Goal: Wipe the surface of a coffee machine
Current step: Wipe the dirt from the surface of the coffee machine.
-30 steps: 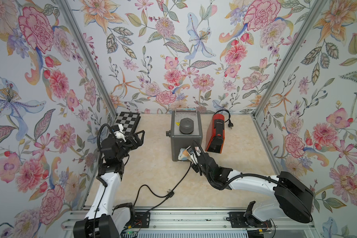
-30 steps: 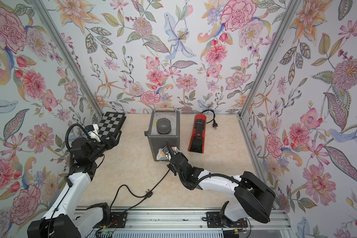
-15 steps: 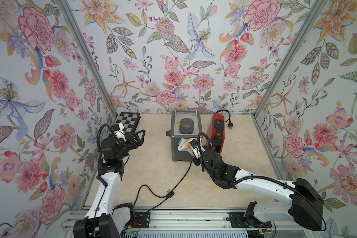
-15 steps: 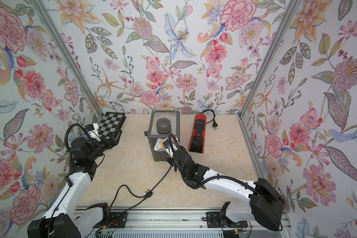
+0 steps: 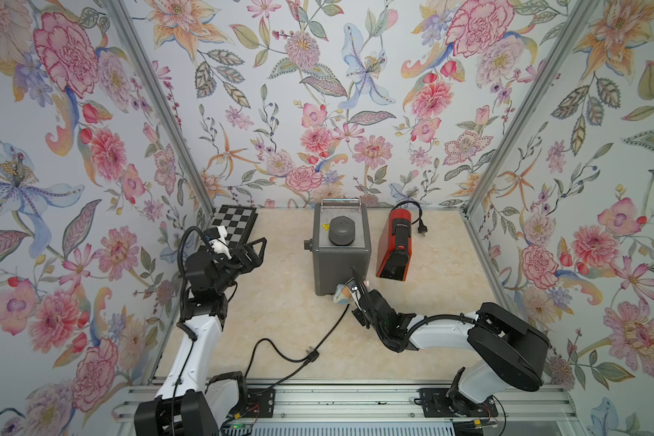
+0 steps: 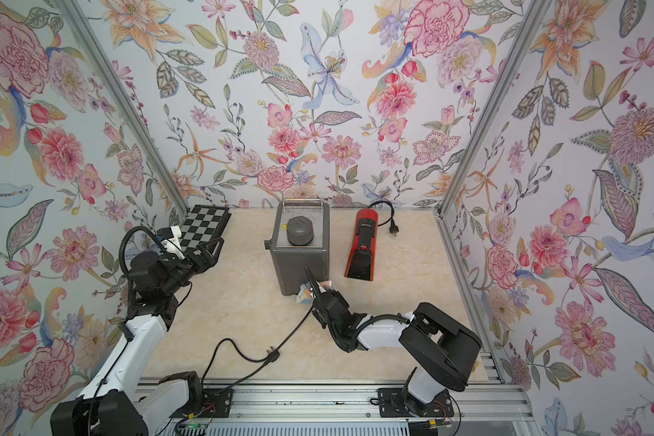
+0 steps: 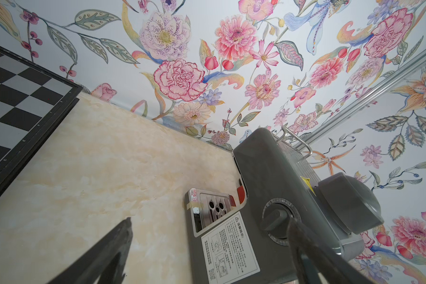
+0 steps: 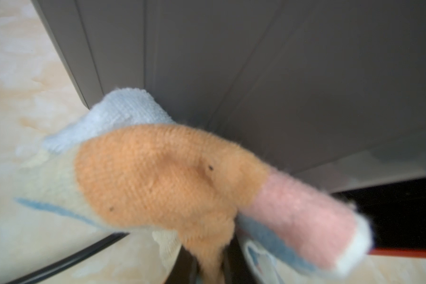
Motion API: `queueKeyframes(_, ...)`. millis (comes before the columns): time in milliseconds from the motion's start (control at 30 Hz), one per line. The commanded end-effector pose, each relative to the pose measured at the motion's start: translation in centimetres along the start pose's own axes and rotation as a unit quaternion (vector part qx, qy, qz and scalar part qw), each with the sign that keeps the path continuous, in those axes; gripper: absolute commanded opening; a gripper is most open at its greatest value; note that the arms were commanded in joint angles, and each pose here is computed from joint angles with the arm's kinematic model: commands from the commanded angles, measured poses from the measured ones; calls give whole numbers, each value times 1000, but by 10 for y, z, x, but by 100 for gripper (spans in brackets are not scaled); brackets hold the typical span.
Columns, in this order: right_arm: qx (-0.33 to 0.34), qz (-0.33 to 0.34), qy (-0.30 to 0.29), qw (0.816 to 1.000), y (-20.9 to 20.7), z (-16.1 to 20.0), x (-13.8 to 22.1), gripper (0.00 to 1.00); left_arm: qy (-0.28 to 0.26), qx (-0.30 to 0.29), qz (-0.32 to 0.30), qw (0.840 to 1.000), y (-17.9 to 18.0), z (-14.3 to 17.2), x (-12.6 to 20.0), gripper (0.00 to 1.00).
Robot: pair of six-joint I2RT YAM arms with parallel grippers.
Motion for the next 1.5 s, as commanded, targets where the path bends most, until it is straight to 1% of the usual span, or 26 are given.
queueKeyframes(0,-52,34,-51,997,-25,-29,14,0,10,-9,22,1000,-10,1,-5,99)
queueKeyframes(200,-69,65,-61,994,-66,-45,43,0,31,-19,44,998,-22,13,-16,99)
queueKeyframes(367,-87,87,-90,988,-96,-56,73,0,53,-23,60,997,-32,30,-28,99)
queueKeyframes(500,-100,92,-120,983,-112,-69,98,0,70,-26,60,995,-35,44,-35,99)
queueKeyframes(600,-108,84,-135,981,-117,-79,107,0,77,-24,54,995,-32,51,-38,99)
queueKeyframes(733,-117,64,-150,980,-114,-88,101,0,76,-25,54,995,-33,52,-37,99)
queueKeyframes(833,-116,51,-149,981,-109,-90,90,0,71,-26,50,996,-34,49,-36,99)
queueKeyframes(1067,-120,18,-150,981,-97,-87,72,0,83,-2,66,994,-29,58,-48,99)
queueKeyframes(1267,-129,-29,-161,978,-87,-86,54,0,76,-2,70,995,-32,51,-56,99)
queueKeyframes(1467,-143,-72,-152,975,-68,-85,31,0,73,-1,79,994,-36,45,-62,99)
Point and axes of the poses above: each gripper's point midway between its finger pads, its own x axis back along the fingers, its own y axis along the line the jaws close on, z = x × y, the point moved 6 cm from there along x, back along the fingers, and after that the axes turned 7 degrees about x, right-handed, at the moved point
